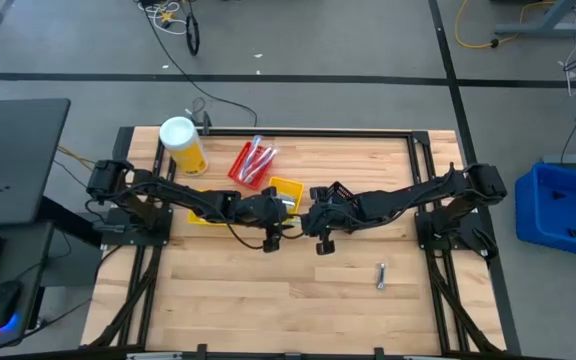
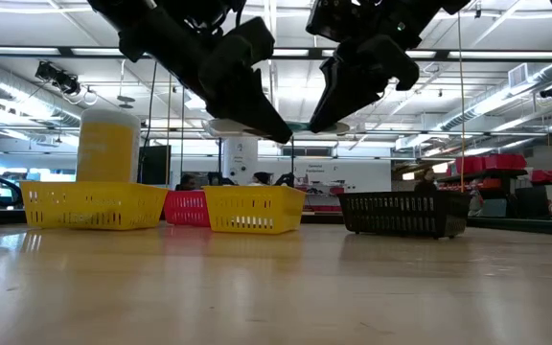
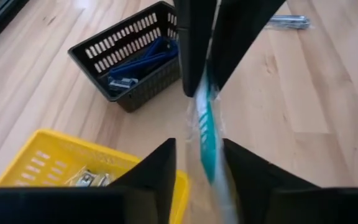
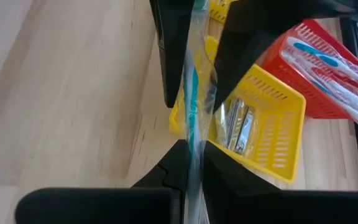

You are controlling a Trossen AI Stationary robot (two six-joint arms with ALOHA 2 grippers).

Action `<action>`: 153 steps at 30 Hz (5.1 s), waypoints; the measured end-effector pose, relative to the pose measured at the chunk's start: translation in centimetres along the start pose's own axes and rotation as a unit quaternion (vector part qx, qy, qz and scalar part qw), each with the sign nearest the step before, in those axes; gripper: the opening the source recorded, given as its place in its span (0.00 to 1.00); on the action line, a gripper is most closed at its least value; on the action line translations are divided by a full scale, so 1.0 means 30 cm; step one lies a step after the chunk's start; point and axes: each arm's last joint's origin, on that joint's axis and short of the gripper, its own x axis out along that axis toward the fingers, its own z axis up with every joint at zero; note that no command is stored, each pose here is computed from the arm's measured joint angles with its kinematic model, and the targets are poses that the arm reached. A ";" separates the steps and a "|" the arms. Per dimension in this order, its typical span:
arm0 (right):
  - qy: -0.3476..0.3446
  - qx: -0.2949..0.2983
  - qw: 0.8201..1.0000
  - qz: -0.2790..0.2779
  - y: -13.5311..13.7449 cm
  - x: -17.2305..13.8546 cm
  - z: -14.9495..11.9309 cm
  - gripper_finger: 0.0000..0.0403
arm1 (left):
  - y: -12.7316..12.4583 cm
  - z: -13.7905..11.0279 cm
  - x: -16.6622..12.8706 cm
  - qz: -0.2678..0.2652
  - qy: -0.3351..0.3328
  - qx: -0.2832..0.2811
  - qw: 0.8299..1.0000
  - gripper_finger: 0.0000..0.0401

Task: Pick & Place Travel size toiletries
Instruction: Put the green toothbrush into the red bin, then put the silver nail cutter into the right yellow bin

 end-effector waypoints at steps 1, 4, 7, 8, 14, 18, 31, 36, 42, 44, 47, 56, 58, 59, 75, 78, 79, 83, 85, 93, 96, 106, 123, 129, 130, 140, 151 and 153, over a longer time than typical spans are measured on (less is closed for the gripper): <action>0.000 0.000 1.000 0.000 0.000 0.000 0.000 0.09 | -0.001 0.000 0.000 -0.004 -0.001 0.000 1.000 0.30; 0.000 0.001 1.000 -0.001 -0.003 0.001 0.000 0.09 | -0.003 0.001 0.000 -0.017 -0.002 0.000 1.000 0.21; -0.001 0.011 1.000 -0.001 -0.010 0.003 -0.001 0.09 | -0.004 0.001 0.000 -0.022 -0.002 0.006 1.000 0.14; -0.001 0.015 1.000 -0.001 -0.013 0.003 -0.001 0.09 | -0.004 0.001 0.000 -0.022 -0.002 0.010 1.000 0.12; -0.004 0.031 1.000 -0.003 -0.019 0.005 0.000 0.12 | -0.003 0.001 0.000 -0.011 -0.001 0.013 1.000 0.10; -0.007 0.034 0.999 0.007 -0.020 0.005 0.000 0.20 | -0.003 0.001 0.000 -0.013 -0.001 0.013 1.000 0.13; 0.025 0.067 0.997 -0.036 -0.041 -0.069 -0.023 0.38 | 0.008 -0.007 -0.001 0.053 0.006 -0.046 0.998 0.12; 0.039 0.090 0.994 -0.050 -0.061 -0.151 -0.044 0.40 | 0.026 0.005 -0.018 0.128 -0.012 -0.077 0.989 0.09; 0.043 0.152 0.986 -0.056 -0.075 -0.211 -0.062 0.39 | 0.100 0.055 -0.093 0.260 -0.056 -0.094 0.959 0.10; 0.041 0.164 0.984 -0.056 -0.075 -0.213 -0.062 0.39 | 0.142 0.065 -0.108 0.295 -0.066 -0.113 0.946 0.12; 0.042 0.167 0.984 -0.055 -0.075 -0.212 -0.062 0.39 | 0.210 0.061 -0.108 0.310 -0.069 -0.157 0.935 0.11; 0.041 0.168 0.985 -0.022 -0.068 -0.211 -0.060 0.38 | 0.379 -0.058 -0.100 0.363 -0.041 -0.215 0.906 0.11; 0.041 0.168 0.985 -0.019 -0.067 -0.211 -0.060 0.38 | 0.400 -0.094 -0.100 0.365 -0.040 -0.230 0.902 0.12; 0.040 0.168 0.985 -0.019 -0.065 -0.211 -0.060 0.37 | 0.405 -0.116 -0.099 0.364 -0.038 -0.234 0.901 0.12; 0.030 0.168 0.985 -0.019 -0.066 -0.210 -0.052 0.37 | 0.460 -0.251 -0.118 0.351 -0.100 -0.258 0.894 0.09; 0.029 0.162 0.986 -0.019 -0.066 -0.210 -0.052 0.37 | 0.470 -0.246 -0.120 0.344 -0.106 -0.253 0.898 0.09; 0.029 0.161 0.986 -0.019 -0.066 -0.210 -0.051 0.36 | 0.471 -0.247 -0.120 0.340 -0.107 -0.255 0.899 0.09; 0.023 0.163 0.986 -0.019 -0.067 -0.210 -0.047 0.36 | 0.470 -0.255 -0.108 0.337 -0.104 -0.261 0.899 0.12; 0.018 0.163 0.986 -0.020 -0.067 -0.209 -0.044 0.36 | 0.470 -0.273 -0.091 0.336 -0.092 -0.267 0.899 0.11; 0.011 0.139 0.990 -0.019 -0.068 -0.209 -0.039 0.36 | 0.476 -0.276 -0.053 0.353 -0.096 -0.256 0.895 0.09; 0.010 0.137 0.990 -0.019 -0.068 -0.209 -0.039 0.36 | 0.482 -0.288 -0.054 0.364 -0.084 -0.258 0.891 0.12; 0.009 0.140 0.990 -0.015 -0.067 -0.209 -0.038 0.36 | 0.481 -0.348 0.004 0.363 -0.049 -0.243 0.898 0.14; 0.009 0.189 0.982 -0.015 -0.067 -0.209 -0.038 0.36 | 0.480 -0.344 0.002 0.376 -0.028 -0.184 0.908 0.40; 0.008 0.206 0.979 -0.015 -0.067 -0.209 -0.038 0.36 | 0.465 -0.313 -0.020 0.371 -0.033 -0.164 0.914 0.39; 0.008 0.206 0.978 -0.015 -0.067 -0.209 -0.038 0.35 | 0.462 -0.301 -0.029 0.370 -0.038 -0.156 0.915 0.39; 0.028 0.231 0.971 0.045 -0.049 -0.211 -0.048 0.35 | 0.418 -0.190 -0.142 0.331 -0.099 -0.166 0.924 0.38; 0.134 0.303 0.940 0.080 0.061 -0.230 -0.110 0.35 | 0.301 -0.099 -0.207 0.122 -0.170 -0.149 0.967 0.38; 0.155 0.317 0.932 0.079 0.090 -0.220 -0.138 0.36 | 0.283 -0.099 -0.204 0.100 -0.167 -0.145 0.970 0.38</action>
